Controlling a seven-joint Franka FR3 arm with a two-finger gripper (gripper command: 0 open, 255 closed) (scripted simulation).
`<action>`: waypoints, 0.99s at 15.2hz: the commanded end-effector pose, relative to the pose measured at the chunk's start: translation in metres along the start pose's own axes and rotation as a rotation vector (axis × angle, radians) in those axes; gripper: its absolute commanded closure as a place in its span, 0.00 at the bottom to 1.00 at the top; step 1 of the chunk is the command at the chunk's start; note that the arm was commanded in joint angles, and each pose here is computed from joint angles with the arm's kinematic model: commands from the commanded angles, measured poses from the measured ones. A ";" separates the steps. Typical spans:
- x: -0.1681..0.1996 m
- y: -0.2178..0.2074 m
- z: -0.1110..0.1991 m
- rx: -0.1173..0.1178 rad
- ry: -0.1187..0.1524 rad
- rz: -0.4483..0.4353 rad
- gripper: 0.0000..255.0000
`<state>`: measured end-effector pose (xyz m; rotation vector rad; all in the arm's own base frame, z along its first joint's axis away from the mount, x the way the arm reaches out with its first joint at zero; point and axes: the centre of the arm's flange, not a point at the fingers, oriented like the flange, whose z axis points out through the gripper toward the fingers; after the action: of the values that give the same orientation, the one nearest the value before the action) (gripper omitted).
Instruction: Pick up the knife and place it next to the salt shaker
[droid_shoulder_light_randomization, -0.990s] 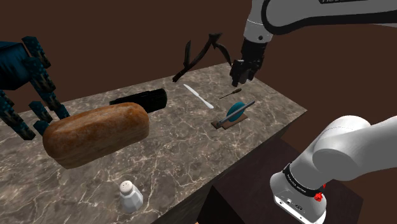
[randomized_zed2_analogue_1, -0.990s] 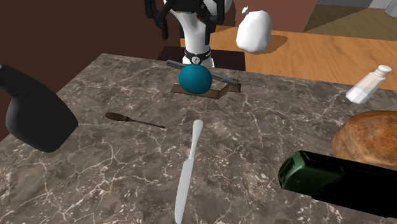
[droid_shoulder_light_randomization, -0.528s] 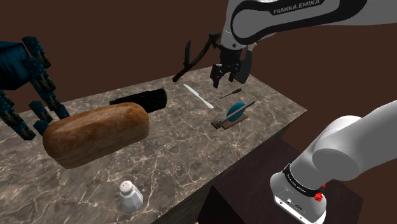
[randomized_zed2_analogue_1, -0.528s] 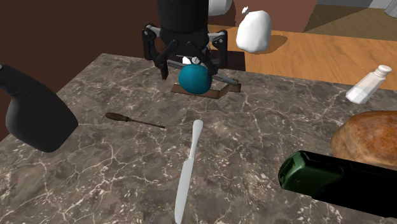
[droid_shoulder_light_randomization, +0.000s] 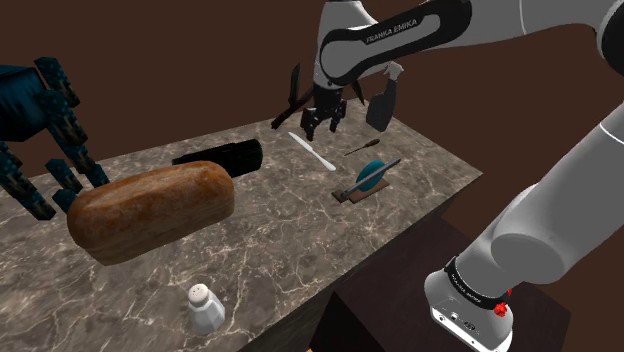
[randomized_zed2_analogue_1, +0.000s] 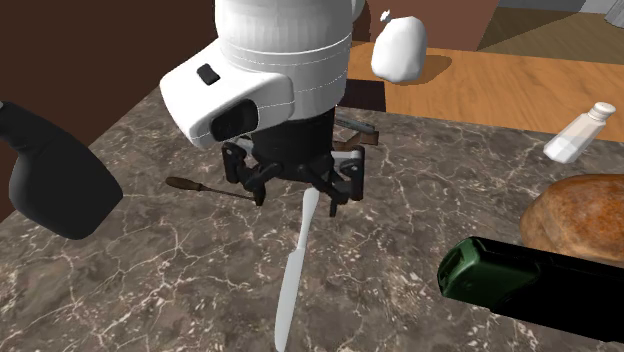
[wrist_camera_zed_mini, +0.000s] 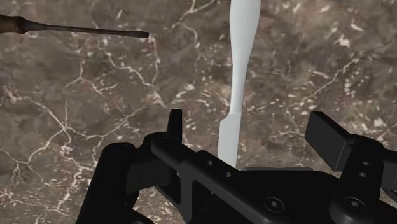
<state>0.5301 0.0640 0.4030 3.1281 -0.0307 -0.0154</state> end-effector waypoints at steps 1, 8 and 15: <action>0.024 -0.001 0.013 0.001 0.003 -0.003 0.00; 0.039 -0.004 0.049 0.001 0.005 -0.005 0.00; 0.039 -0.004 0.062 0.001 0.005 -0.005 0.00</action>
<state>0.5681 0.0668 0.3404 3.1296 -0.0229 -0.0077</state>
